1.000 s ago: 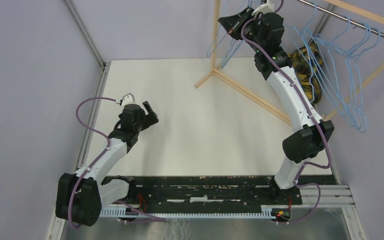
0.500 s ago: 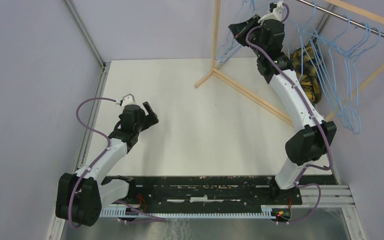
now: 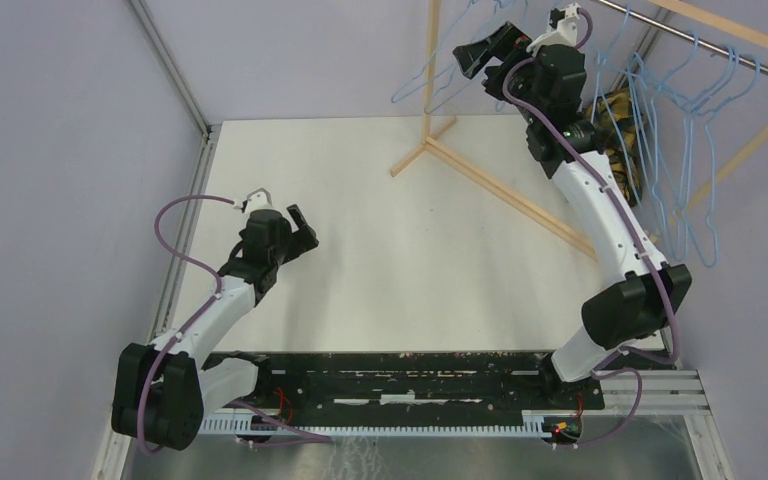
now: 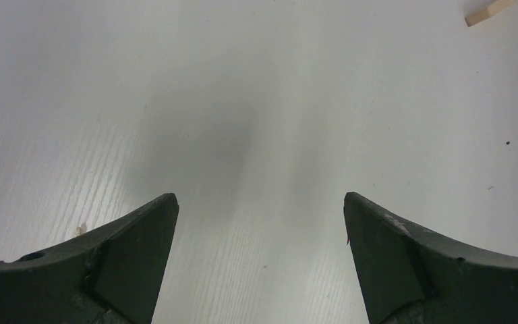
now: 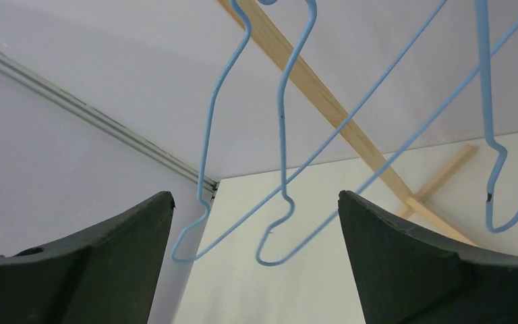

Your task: Organize the hangers

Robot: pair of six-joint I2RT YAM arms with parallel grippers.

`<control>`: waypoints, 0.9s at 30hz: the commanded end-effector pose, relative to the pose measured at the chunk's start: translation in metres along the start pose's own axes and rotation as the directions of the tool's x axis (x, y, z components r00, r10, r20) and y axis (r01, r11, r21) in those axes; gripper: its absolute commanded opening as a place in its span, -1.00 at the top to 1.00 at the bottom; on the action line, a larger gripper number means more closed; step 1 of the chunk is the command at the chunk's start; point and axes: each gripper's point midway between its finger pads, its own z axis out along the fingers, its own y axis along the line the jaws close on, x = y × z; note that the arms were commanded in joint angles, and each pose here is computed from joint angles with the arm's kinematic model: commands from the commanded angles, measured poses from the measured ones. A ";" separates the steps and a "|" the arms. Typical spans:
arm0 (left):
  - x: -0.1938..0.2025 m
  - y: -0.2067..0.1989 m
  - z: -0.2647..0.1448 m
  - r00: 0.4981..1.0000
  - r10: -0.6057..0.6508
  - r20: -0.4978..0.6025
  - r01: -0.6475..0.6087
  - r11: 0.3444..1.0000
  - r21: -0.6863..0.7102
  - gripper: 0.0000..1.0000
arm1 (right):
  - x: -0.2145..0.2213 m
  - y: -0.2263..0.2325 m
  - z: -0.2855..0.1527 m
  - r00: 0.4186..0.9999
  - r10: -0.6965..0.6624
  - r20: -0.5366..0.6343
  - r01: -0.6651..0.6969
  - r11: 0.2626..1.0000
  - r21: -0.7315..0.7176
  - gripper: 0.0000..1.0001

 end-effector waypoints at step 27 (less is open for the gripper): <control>-0.010 0.000 0.012 0.999 0.029 0.030 -0.027 0.998 -0.058 -1.00 | 0.241 -0.053 -0.169 0.715 -0.528 -0.458 0.534 0.836 -0.129 -1.00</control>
